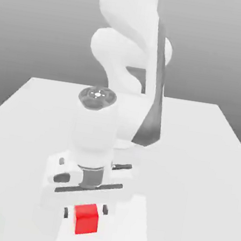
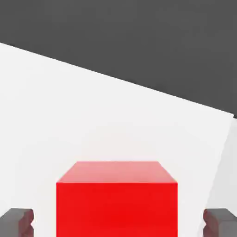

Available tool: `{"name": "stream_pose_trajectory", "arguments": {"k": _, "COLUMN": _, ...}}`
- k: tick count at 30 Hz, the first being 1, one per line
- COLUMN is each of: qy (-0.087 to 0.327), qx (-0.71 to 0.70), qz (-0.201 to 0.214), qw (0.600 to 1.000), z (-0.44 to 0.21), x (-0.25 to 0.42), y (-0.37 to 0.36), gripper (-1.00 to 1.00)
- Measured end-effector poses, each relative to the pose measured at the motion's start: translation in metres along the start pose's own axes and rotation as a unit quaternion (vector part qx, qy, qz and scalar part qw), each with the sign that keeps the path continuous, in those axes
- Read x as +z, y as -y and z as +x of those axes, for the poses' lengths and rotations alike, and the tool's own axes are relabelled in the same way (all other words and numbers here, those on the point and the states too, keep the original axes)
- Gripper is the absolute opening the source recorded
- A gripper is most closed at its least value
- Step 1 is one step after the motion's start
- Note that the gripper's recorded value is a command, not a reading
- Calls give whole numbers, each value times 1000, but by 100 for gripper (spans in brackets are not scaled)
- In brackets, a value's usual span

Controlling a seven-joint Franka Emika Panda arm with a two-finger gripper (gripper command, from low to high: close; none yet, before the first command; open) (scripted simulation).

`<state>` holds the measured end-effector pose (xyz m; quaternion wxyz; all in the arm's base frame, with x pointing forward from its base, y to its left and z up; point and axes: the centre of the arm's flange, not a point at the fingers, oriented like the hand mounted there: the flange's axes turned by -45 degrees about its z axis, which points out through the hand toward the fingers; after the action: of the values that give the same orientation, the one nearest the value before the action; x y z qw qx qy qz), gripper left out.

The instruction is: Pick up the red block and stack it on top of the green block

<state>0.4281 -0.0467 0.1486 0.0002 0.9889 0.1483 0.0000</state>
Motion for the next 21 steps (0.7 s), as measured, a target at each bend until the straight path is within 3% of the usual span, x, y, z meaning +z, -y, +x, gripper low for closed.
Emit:
{"name": "stream_pose_trajectory", "arguments": {"k": 5, "qy": 0, "qx": 0, "qz": 0, "qw": 1000, "z": 0, "x": 1, "y": 0, "gripper": -100}}
{"name": "stream_pose_trajectory", "arguments": {"k": 11, "qy": 1, "qx": 20, "qz": 1, "qw": 1000, "z": 1, "x": -55, "y": -8, "gripper": -100}}
{"name": "stream_pose_trajectory", "arguments": {"k": 16, "qy": 4, "qx": 216, "qz": 6, "qw": 976, "z": 0, "x": -71, "y": -92, "gripper": -100}}
{"name": "stream_pose_trajectory", "arguments": {"k": 21, "qy": 2, "qx": 422, "qz": 4, "qw": 907, "z": -21, "x": -88, "y": -189, "gripper": -100}}
